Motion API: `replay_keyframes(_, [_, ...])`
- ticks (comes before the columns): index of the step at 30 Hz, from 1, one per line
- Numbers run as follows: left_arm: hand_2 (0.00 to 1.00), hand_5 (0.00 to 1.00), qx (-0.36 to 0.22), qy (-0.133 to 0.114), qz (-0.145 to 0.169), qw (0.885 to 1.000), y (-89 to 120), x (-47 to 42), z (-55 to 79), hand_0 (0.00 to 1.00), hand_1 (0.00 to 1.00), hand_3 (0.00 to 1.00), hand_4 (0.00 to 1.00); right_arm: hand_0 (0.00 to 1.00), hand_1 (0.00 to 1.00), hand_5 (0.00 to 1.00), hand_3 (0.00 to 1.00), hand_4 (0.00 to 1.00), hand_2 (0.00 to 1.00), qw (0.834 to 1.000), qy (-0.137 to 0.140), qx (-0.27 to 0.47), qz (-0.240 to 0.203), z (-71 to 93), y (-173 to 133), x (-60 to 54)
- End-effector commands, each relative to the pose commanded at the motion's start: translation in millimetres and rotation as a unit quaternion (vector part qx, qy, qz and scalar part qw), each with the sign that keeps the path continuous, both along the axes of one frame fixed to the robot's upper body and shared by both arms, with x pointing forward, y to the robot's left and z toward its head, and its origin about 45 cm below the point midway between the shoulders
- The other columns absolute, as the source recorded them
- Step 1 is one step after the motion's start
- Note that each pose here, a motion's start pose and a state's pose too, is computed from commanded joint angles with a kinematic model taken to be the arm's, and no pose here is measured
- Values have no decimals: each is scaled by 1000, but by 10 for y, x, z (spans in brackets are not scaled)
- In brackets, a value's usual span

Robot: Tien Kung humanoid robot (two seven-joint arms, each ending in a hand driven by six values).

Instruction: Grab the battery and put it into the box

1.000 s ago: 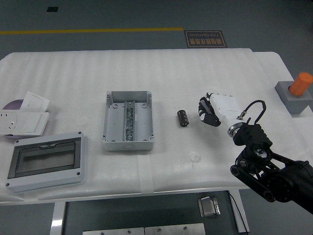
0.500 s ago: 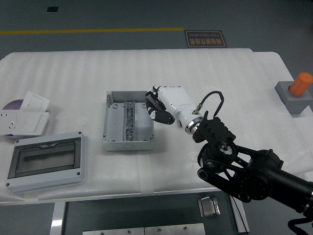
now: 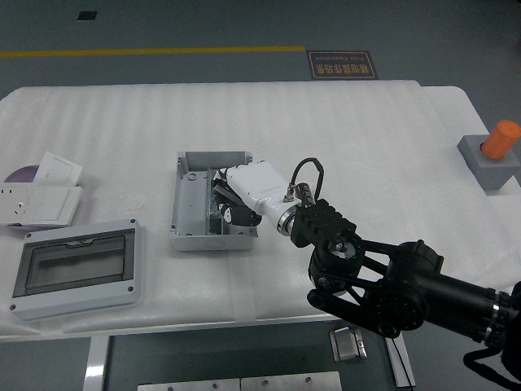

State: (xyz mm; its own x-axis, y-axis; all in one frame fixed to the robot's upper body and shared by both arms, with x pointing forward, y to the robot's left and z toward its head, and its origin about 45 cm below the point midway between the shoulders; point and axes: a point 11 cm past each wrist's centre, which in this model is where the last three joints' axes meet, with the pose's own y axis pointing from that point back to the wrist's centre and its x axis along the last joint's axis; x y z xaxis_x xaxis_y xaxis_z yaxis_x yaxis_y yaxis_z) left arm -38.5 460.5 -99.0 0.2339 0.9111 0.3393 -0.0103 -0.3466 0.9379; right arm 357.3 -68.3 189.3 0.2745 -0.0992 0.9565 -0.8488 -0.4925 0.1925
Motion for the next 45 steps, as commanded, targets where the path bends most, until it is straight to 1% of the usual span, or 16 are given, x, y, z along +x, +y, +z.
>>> replay_keyframes(3, [572, 365, 0, 0, 0, 1000, 3, 3, 1, 638, 670, 598, 741, 776, 903, 371, 921, 591, 905, 1000, 0, 4, 2, 8, 19, -9])
replay_keyframes(4, [566, 369, 0, 0, 0, 1000, 4, 5, 2, 637, 669, 598, 737, 828, 928, 394, 938, 639, 924, 1000, 0, 6, 3, 10, 22, -12])
replay_keyframes(9, [566, 369, -1, -1, 0, 1000, -1, 11, 0, 637, 669, 598, 737, 828, 928, 394, 938, 639, 924, 1000, 1, 22, -5, 31, -17, 7])
replay_keyframes(10, [558, 370, -1, -1, -1, 1000, -2, 12, -1, 636, 670, 598, 734, 830, 922, 417, 935, 665, 917, 1000, 0, 25, -10, 43, -52, 26])
replay_keyframes(13, [558, 370, -1, -1, 0, 1000, -5, 15, -2, 636, 670, 598, 734, 830, 922, 417, 935, 665, 917, 999, -3, 25, -30, 65, -235, 117])
replay_keyframes(15, [558, 370, -1, -1, 0, 1000, -6, 16, -2, 636, 670, 598, 734, 830, 922, 417, 935, 665, 917, 999, -2, 13, -44, 49, -399, 186])
replay_keyframes(16, [554, 370, -1, -1, 0, 1000, -6, 19, -2, 636, 670, 594, 725, 814, 906, 437, 920, 690, 900, 999, 0, 0, -53, 22, -514, 228])
replay_keyframes(19, [554, 370, -1, -2, 0, 1000, -6, 25, -2, 636, 670, 594, 725, 814, 906, 437, 920, 690, 900, 996, 13, -46, -71, -86, -820, 319])
replay_keyframes(21, [554, 370, -1, -3, 1, 1000, -5, 30, -2, 636, 670, 594, 725, 814, 906, 437, 920, 690, 900, 994, 22, -77, -78, -160, -1006, 357])
replay_keyframes(22, [554, 374, -1, -3, 1, 1000, -5, 33, -2, 636, 669, 593, 726, 791, 883, 441, 914, 697, 886, 992, 27, -93, -80, -201, -1090, 369])
replay_keyframes(26, [554, 374, -1, -4, 1, 1000, -5, 43, -3, 636, 669, 593, 726, 791, 883, 441, 914, 697, 886, 986, 47, -137, -79, -346, -1284, 361])
replay_keyframes(30, [552, 368, -1, -4, 1, 1000, -7, 47, -3, 636, 670, 591, 717, 794, 883, 433, 909, 704, 876, 983, 59, -162, -68, -443, -1330, 334])
replay_keyframes(32, [552, 368, -2, -4, 1, 1000, -10, 48, -4, 636, 670, 591, 717, 794, 883, 433, 909, 704, 876, 982, 61, -168, -66, -467, -1330, 340])
replay_keyframes(39, [549, 359, -2, -4, 0, 1000, -12, 45, -5, 635, 670, 592, 705, 791, 884, 432, 906, 709, 880, 984, 51, -158, -67, -438, -1311, 403])
replay_keyframes(41, [547, 361, -2, -4, -1, 1000, -10, 46, -4, 635, 669, 592, 703, 784, 873, 433, 898, 707, 864, 984, 49, -156, -68, -435, -1315, 416])
replay_keyframes(45, [547, 361, -2, -4, -3, 1000, -6, 62, -2, 635, 669, 592, 703, 784, 873, 433, 898, 707, 864, 984, 51, -157, -72, -463, -1353, 442])
